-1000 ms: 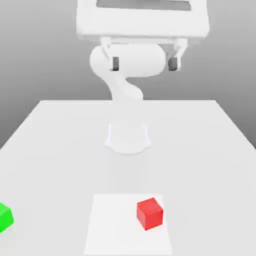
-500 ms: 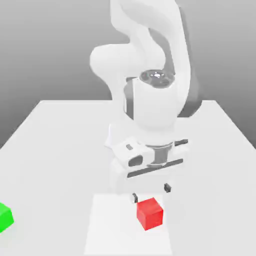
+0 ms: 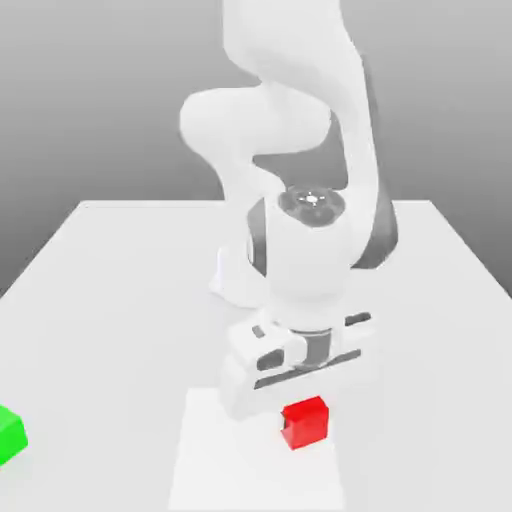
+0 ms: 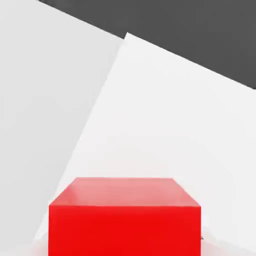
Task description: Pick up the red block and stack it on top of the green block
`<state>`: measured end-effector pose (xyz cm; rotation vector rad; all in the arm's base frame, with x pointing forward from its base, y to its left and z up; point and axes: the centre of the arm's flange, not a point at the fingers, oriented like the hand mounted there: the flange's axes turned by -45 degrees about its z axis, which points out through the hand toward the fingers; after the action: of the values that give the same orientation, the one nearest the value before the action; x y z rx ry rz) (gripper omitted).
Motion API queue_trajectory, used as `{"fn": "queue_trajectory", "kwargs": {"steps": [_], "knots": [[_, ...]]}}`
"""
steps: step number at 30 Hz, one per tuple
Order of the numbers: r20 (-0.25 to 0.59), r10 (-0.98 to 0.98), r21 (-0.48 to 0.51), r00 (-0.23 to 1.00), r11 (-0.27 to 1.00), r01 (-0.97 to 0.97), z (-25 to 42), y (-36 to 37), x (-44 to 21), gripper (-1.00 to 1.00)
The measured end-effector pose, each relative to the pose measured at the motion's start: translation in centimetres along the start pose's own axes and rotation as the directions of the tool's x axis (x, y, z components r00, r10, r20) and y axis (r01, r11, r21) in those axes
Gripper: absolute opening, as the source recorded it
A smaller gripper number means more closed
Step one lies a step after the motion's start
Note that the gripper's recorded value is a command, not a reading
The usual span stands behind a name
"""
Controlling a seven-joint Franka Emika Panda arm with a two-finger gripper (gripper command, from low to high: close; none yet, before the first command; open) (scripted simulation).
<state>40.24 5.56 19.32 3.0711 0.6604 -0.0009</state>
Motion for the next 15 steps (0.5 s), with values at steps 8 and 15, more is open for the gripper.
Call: {"fn": "queue_trajectory", "kwargs": {"steps": [8,15], "knots": [[0.008,0.585,0.01,0.811,0.811,-0.585,-3.0,18.3,-3.7,-1.0],[0.003,0.915,0.005,0.404,0.404,-0.915,-2.7,32.9,-13.6,-1.0]]}}
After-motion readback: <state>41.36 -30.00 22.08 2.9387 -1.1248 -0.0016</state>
